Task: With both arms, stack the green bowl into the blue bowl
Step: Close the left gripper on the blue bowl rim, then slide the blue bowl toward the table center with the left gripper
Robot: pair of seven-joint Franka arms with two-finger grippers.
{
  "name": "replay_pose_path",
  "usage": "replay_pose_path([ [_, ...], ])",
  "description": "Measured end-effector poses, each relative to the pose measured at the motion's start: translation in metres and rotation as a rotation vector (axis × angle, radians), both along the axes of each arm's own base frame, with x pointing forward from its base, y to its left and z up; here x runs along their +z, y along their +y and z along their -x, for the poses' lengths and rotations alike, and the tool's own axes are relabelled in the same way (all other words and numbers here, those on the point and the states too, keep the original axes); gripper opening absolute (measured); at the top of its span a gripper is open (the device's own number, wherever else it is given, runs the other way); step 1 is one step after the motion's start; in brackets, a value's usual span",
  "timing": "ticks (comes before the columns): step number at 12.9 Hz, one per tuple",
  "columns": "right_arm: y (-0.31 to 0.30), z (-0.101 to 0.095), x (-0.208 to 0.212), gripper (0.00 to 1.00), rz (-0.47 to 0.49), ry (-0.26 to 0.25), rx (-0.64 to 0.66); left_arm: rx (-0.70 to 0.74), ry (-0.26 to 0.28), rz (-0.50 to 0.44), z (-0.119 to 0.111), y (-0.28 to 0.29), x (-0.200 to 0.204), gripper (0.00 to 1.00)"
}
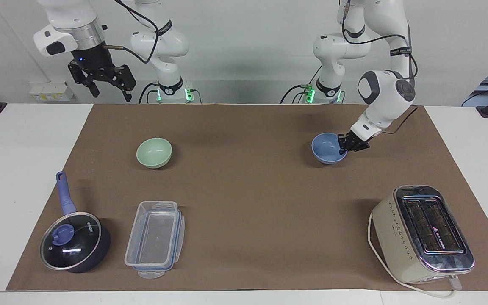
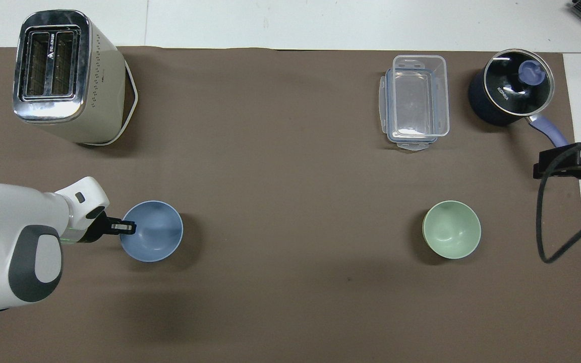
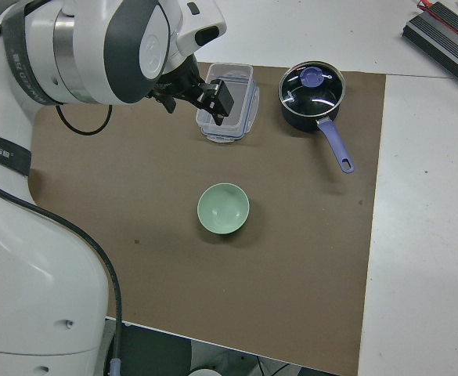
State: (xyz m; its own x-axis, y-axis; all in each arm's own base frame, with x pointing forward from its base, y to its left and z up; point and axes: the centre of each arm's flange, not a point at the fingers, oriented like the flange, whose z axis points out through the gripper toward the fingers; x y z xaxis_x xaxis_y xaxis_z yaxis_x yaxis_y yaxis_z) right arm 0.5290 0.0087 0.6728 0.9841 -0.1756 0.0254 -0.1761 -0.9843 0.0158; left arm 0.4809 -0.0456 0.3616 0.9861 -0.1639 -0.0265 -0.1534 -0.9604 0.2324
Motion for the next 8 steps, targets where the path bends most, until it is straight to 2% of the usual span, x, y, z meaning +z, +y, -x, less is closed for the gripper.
replay_pose_path([
  [3,0.000,-0.002,0.000,1.00,0.000,-0.016,0.000,0.023,0.003,0.040,-0.010,0.000,0.043,0.06],
  [8,0.000,-0.002,0.000,1.00,0.000,-0.017,0.001,0.084,0.009,0.073,-0.010,-0.043,0.052,0.06],
])
